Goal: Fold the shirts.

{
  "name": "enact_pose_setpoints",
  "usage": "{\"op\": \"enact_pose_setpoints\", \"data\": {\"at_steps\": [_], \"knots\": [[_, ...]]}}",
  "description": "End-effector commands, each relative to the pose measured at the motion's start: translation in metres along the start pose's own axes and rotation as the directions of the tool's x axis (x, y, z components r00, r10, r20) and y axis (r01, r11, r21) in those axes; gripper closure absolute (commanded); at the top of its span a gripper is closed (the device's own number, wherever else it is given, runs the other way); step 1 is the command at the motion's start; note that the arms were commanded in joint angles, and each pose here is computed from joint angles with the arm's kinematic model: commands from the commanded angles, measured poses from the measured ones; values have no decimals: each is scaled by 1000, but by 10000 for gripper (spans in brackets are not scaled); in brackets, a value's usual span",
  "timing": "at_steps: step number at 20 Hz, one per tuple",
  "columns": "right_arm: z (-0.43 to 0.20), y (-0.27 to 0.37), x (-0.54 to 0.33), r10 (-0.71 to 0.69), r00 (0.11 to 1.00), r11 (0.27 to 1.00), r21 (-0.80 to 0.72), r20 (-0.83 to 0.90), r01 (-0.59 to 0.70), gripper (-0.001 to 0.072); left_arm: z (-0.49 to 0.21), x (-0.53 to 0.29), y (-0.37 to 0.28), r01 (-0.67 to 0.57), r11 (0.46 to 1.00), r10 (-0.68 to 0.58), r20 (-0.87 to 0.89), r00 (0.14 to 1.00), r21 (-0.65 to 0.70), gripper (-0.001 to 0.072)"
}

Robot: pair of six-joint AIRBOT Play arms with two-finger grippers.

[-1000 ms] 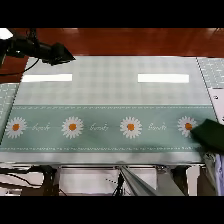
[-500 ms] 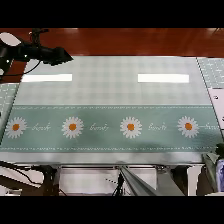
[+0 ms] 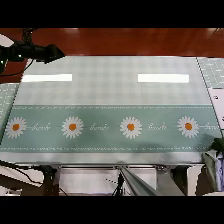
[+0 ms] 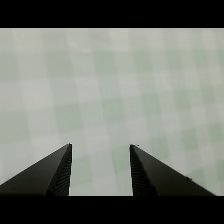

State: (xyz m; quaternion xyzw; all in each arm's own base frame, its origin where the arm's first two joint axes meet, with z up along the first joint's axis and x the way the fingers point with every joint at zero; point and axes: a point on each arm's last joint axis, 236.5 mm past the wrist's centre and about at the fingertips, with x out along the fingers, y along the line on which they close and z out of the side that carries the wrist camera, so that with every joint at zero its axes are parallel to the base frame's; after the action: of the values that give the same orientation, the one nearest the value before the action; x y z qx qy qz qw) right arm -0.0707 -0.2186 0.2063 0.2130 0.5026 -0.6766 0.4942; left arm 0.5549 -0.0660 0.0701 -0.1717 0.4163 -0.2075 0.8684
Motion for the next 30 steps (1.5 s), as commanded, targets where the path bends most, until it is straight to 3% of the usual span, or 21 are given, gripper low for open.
{"op": "enact_pose_setpoints", "data": {"at_steps": [1,3,4,5,7,9,11,14,15,17,18,19,23,30], "knots": [[12,-3,-1,-13,999,1000,-1,51,13,172,2,-1,4,-6,1000,6,9,1000,-2,280],[37,31,-5,133,979,991,-35,156,-129,175,2,-3,1,-3,1000,3,5,1000,1,273],[52,67,-16,283,934,957,-123,220,-262,177,0,-5,-1,3,1000,-3,-3,1000,3,245],[69,101,-33,425,859,902,-213,286,-376,177,-1,-8,-5,9,1000,-9,-11,1000,8,166],[94,166,-80,663,652,749,-310,367,-586,192,1,-19,-16,20,999,-20,-10,1000,40,165],[82,227,-117,817,508,575,-447,272,-685,192,5,-34,-31,8,993,-8,0,1000,120,167],[44,282,-140,879,465,424,-615,104,-665,192,4,-49,-42,-90,971,93,-3,996,220,168],[-24,354,-172,878,473,207,-829,-77,-520,192,-14,-71,-46,-314,898,344,-44,938,307,168],[-49,375,-181,867,484,141,-872,-120,-469,192,-31,-71,-53,-343,882,391,-98,915,323,168],[-92,408,-192,841,514,47,-924,-168,-379,167,-79,-55,-82,-284,879,395,-250,884,383,162],[-113,422,-194,824,536,-3,-947,-185,-322,112,-101,-45,-97,-243,876,388,-310,868,418,95],[-131,432,-191,800,568,-42,-963,-192,-266,112,-121,-35,-108,-211,867,391,-354,850,452,-13],[-175,447,-171,703,668,-142,-969,-244,-204,112,-149,-25,-114,-264,828,475,-370,798,494,-13],[-184,447,-172,698,659,-163,-958,-281,-236,113,-145,-24,-114,-300,846,472,-355,807,441,-13]]}}
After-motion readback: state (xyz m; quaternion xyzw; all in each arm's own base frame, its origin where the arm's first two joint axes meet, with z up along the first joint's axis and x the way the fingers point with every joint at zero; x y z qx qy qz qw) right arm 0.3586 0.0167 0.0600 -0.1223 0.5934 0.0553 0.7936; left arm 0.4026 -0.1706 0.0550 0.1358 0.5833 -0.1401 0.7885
